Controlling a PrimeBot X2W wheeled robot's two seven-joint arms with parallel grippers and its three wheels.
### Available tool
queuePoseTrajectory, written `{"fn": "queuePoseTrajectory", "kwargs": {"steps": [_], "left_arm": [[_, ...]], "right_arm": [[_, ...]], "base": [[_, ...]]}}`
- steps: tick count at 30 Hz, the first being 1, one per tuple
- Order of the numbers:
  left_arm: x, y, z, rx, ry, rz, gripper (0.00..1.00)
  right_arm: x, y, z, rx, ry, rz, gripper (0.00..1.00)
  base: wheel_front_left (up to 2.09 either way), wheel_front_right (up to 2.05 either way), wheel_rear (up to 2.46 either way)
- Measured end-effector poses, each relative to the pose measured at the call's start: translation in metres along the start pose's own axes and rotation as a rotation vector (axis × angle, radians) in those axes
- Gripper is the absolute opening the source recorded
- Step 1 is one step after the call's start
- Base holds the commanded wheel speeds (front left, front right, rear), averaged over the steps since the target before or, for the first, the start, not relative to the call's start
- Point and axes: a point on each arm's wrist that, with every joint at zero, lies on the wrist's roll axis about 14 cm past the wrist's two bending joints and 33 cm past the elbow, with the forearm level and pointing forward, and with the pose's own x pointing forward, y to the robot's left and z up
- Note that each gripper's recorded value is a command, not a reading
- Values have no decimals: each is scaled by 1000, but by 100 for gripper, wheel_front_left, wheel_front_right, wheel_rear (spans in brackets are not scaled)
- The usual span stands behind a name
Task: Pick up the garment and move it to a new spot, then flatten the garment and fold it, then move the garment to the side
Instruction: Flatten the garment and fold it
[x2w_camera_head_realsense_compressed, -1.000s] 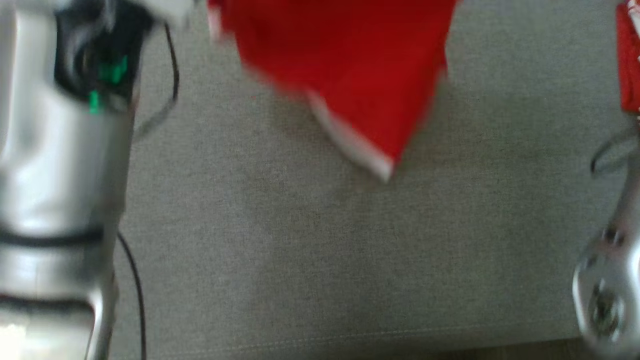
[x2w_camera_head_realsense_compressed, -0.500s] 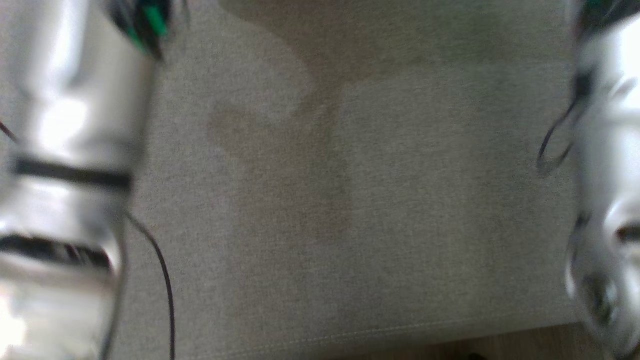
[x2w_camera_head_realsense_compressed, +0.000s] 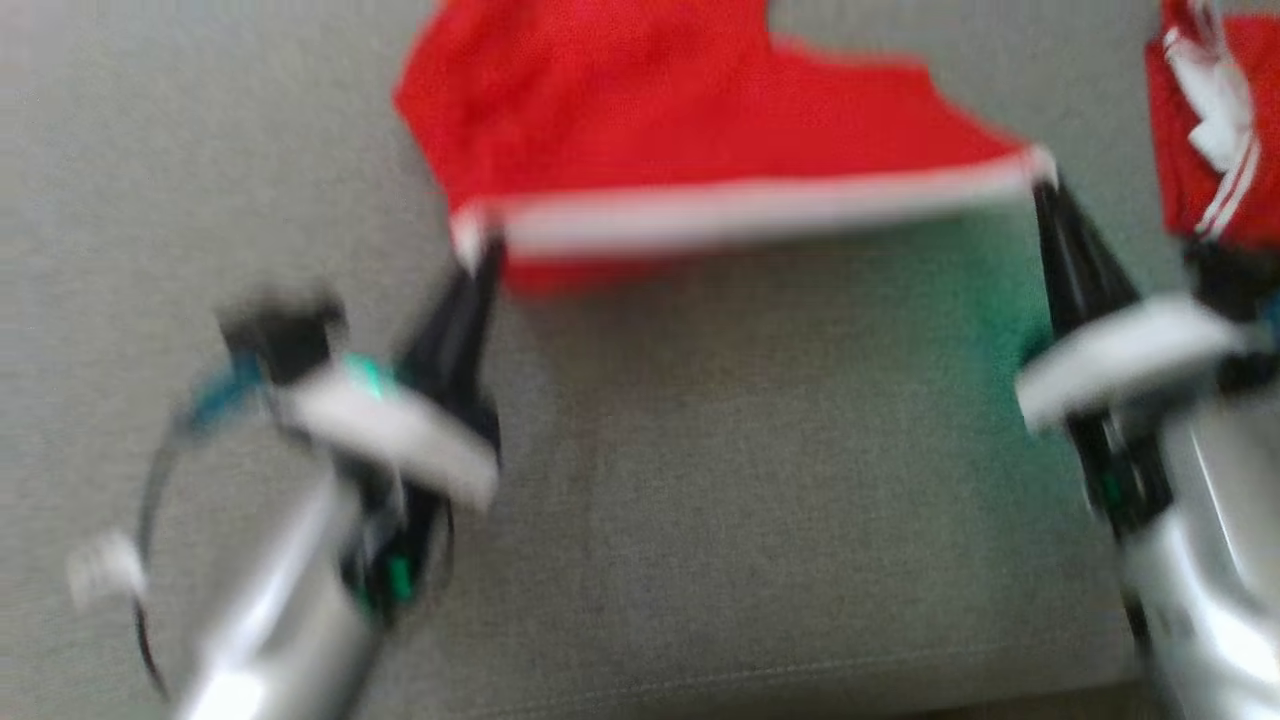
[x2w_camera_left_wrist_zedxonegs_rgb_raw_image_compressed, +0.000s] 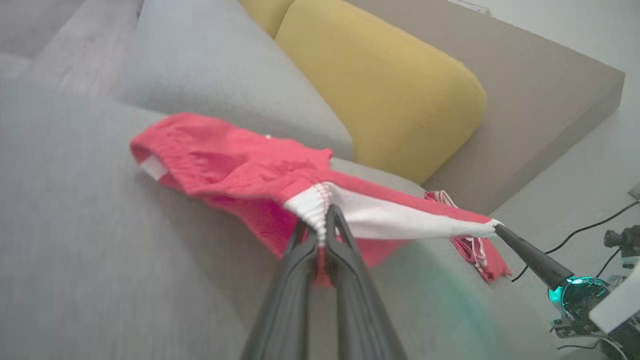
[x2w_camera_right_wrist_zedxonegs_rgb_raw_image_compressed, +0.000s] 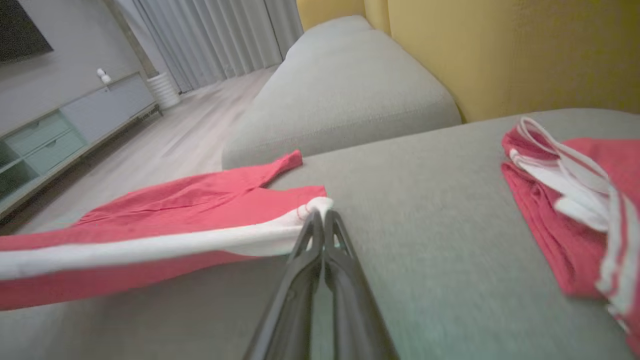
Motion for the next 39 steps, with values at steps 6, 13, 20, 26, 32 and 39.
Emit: {"fn": "queuePoseTrajectory", "kwargs": {"steps": [6,13,20,26,32,39], "left_arm": [[-96,-27,-51,-95,94,76,0],[-155,-68,-59,-187,89,112,0],[-158,-72,-43,-258,48,134,0],[-107,-61,-8,-293,-31,109,0],[-72,-30,7,-293,-69,162,0],[-61,27,-3,-254,-45,310,0]], "right_arm": [[-96,-10,-31,17,124,-53,0],[-185,-12,-35,35,215,-124,0],[-151,12,-5,17,193,-40,0],[-61,30,23,-60,189,62,0],[16,53,30,-98,239,153,0],[92,79,-11,-115,381,217,0]], "base": [[0,0,0],[0,0,0],[0,0,0],[0,0,0],[0,0,0],[0,0,0]]}}
